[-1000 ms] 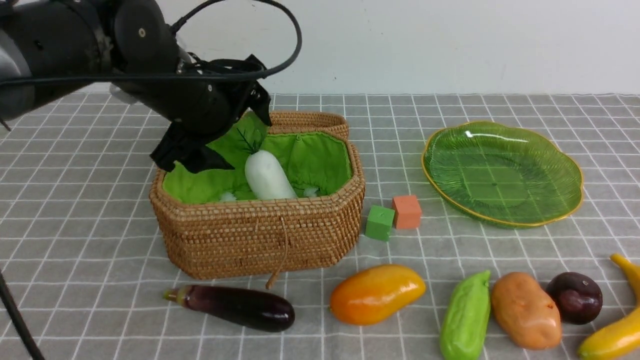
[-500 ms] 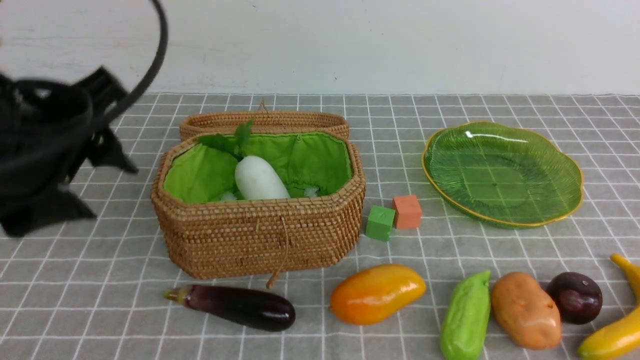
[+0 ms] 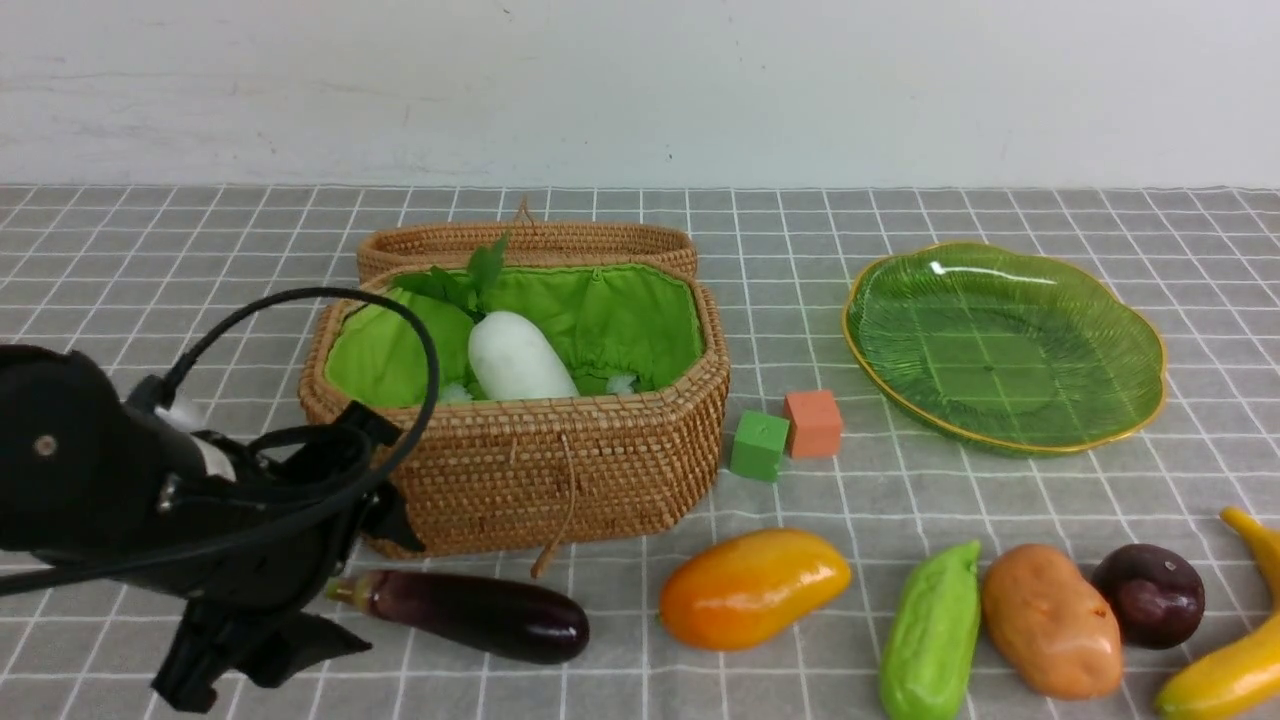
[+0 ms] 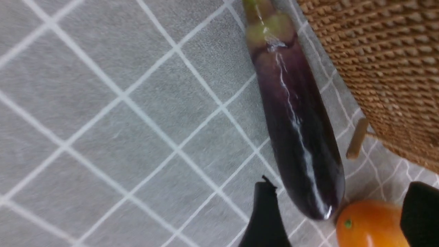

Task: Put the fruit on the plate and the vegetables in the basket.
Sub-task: Use the left arm to grab an eggplant and put it into the left basket

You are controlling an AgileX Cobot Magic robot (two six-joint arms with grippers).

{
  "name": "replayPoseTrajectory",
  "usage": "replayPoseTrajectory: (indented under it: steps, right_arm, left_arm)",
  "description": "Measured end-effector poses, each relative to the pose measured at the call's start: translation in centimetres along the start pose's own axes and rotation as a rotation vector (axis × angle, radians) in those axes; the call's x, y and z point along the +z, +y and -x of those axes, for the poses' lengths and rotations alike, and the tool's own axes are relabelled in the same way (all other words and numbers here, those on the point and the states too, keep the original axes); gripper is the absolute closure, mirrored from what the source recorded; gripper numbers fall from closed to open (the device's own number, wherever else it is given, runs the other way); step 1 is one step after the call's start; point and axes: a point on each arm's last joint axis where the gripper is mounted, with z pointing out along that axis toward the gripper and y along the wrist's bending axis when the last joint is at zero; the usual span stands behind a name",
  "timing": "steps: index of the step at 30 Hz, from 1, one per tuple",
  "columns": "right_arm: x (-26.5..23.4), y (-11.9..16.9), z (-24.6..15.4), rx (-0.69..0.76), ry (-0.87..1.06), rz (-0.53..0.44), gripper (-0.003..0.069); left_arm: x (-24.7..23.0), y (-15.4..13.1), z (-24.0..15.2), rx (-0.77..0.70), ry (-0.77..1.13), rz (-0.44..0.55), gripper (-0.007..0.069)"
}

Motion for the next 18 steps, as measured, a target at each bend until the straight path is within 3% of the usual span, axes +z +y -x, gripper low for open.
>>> replayPoseTrajectory:
  steps: [18]
  right_arm:
    - [0.0,0.0,0.0,0.0,0.0,0.0,0.0418]
  left_arm:
    - [8.8,0.7,0.7,-0.133,0.025,0.048,0.0106]
